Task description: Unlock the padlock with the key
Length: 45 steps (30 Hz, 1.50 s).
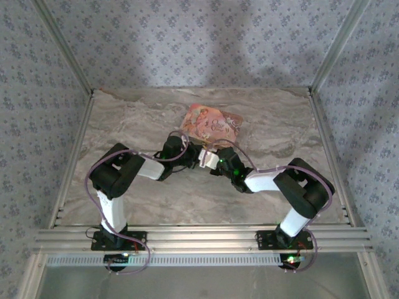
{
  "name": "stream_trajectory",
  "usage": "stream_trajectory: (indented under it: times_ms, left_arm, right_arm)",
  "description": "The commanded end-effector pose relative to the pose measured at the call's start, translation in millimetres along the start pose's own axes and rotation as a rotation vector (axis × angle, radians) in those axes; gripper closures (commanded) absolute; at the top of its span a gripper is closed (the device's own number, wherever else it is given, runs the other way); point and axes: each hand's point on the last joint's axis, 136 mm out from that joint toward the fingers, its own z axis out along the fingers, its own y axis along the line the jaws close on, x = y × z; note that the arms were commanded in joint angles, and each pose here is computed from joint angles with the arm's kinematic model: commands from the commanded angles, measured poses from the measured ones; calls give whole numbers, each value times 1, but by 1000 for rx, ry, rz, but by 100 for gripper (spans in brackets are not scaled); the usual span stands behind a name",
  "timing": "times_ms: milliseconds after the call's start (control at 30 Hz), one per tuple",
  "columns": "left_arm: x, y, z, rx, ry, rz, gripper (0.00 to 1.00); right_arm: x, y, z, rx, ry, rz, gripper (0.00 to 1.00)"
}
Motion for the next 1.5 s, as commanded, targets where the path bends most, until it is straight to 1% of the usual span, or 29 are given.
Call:
stream_trajectory:
  times_ms: [0,333,533,767,1033,1200,1233,1467]
  left_arm:
    - [16,-14,2,34,56,8,100]
    - [17,-13,3,34,57,7,100]
    - [17,-12,3,31,58,6,100]
    - [18,-12,5,29,60,7,100]
    - [18,-8,7,22,61,3,100]
    - [18,-6,7,17,60,1,100]
    - [18,-6,7,16,59,2,99]
    - [15,-5,6,7,51,8,85]
  right_arm:
    - [-18,-26,-2,81,-33,107,100]
    - [-22,-29,-4,81,-63,313,100]
    - [-23,-25,-4,20,-88,441,100]
    - [-14,-22,-1,-67,-110,647,100]
    - [-3,-26,4,-99,-122,825,100]
    - [2,-21,5,-105,-109,843,100]
    - [3,-21,6,-103,-104,842,100]
    - [13,-13,6,-95,-71,834,100]
